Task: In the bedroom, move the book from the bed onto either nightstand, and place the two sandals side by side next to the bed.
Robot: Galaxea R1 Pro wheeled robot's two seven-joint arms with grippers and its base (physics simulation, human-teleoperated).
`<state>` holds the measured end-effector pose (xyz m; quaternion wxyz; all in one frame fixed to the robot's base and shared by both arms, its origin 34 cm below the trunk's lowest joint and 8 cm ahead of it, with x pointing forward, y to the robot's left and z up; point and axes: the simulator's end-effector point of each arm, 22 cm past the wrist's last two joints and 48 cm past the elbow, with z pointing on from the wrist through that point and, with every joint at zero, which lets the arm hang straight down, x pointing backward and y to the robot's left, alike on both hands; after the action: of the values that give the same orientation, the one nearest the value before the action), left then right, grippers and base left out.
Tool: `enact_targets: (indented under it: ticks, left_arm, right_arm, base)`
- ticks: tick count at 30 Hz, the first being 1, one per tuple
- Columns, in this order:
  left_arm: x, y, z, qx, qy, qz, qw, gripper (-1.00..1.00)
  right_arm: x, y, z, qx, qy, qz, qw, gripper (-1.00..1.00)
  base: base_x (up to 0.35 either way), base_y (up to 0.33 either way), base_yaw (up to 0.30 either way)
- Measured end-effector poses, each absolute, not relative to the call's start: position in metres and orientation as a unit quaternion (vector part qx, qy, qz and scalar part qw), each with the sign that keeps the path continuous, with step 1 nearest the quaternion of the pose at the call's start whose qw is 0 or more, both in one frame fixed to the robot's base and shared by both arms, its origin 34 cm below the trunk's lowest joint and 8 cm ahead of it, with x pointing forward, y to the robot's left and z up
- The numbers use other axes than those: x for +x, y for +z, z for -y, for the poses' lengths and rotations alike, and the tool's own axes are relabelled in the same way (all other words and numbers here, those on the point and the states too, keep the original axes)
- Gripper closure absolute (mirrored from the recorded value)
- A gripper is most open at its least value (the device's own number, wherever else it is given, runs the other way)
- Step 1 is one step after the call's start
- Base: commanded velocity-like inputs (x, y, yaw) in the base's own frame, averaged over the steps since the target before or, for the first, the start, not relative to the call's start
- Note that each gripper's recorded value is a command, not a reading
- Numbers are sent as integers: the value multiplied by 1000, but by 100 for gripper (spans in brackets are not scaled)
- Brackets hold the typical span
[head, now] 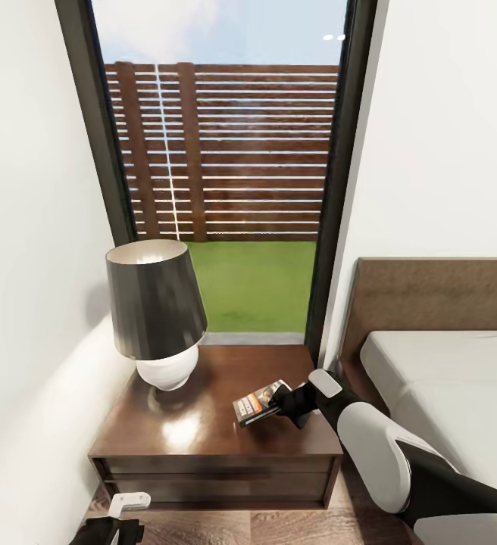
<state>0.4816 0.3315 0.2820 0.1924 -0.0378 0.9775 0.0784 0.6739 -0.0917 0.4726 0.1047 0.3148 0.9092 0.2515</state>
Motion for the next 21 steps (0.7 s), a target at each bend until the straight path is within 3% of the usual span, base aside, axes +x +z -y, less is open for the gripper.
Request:
enact_targets:
  ticks: [21]
  left_arm:
    - [478, 266, -332, -38, 78, -977, 192, -100]
  right_arm:
    - [671, 458, 94, 315, 247, -910, 105, 100]
  base:
    - [0, 0, 0]
